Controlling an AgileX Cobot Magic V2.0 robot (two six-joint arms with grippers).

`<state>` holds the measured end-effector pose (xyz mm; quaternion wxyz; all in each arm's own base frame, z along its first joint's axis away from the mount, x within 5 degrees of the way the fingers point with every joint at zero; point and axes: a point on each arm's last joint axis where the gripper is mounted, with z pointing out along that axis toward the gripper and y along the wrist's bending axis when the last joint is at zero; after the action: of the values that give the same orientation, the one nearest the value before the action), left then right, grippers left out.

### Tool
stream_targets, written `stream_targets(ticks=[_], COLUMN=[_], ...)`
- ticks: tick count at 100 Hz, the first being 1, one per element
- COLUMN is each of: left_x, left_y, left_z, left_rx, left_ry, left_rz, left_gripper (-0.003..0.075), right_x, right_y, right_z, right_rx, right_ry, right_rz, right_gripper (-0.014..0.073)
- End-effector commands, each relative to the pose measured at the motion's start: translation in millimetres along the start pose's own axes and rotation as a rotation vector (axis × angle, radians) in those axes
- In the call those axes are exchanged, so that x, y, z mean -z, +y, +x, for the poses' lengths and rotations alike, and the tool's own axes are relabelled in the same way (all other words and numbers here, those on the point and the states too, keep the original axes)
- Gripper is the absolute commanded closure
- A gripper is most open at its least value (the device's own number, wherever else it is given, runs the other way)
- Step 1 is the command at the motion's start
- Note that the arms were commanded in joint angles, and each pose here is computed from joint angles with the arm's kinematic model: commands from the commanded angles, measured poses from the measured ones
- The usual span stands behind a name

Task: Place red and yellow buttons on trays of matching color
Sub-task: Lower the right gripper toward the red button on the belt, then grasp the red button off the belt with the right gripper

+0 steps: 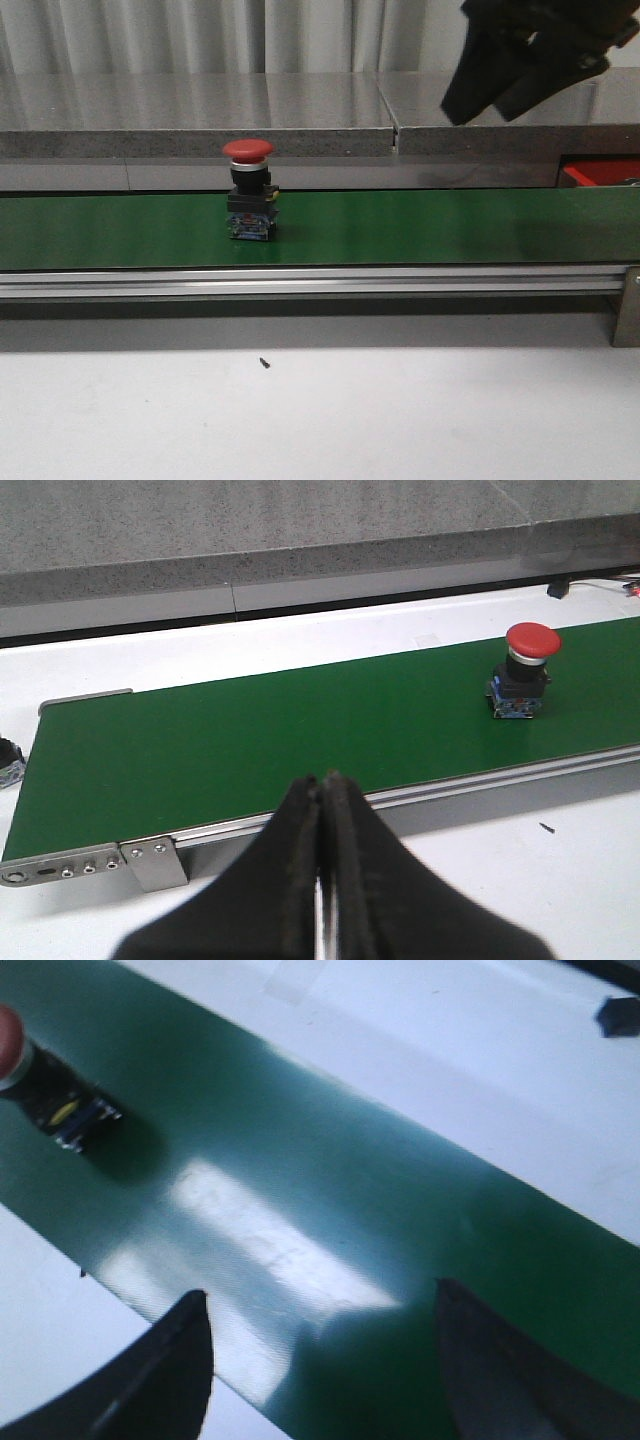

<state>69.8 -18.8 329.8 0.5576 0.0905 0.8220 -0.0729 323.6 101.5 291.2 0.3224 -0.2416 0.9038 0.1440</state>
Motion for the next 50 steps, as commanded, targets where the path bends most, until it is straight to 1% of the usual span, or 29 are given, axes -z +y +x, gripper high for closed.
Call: stream_targets(ticks=[1, 24, 29, 50], left_x=[3, 3, 3, 3], left_y=[0, 0, 0, 0], left_z=[-14, -14, -14, -14], left_rx=[0.010, 0.010, 0.010, 0.010], left_ry=[-0.088, -0.088, -0.088, -0.088], left_rz=[0.003, 0.003, 0.003, 0.003], left_gripper=[0.0739, 0.0739, 0.0739, 0.0739], right_x=[5, -26, -33, -47], right_y=[16, 54, 59, 75], right_z=[-17, -26, -29, -47], right_rx=[0.103, 0.283, 0.301, 0.354], right_ry=[-0.028, 0.064, 0.073, 0.022], right_rz=[-0.012, -0.127, -0.143, -0.159], right_gripper=[0.0114, 0.0114, 0.0114, 0.0114])
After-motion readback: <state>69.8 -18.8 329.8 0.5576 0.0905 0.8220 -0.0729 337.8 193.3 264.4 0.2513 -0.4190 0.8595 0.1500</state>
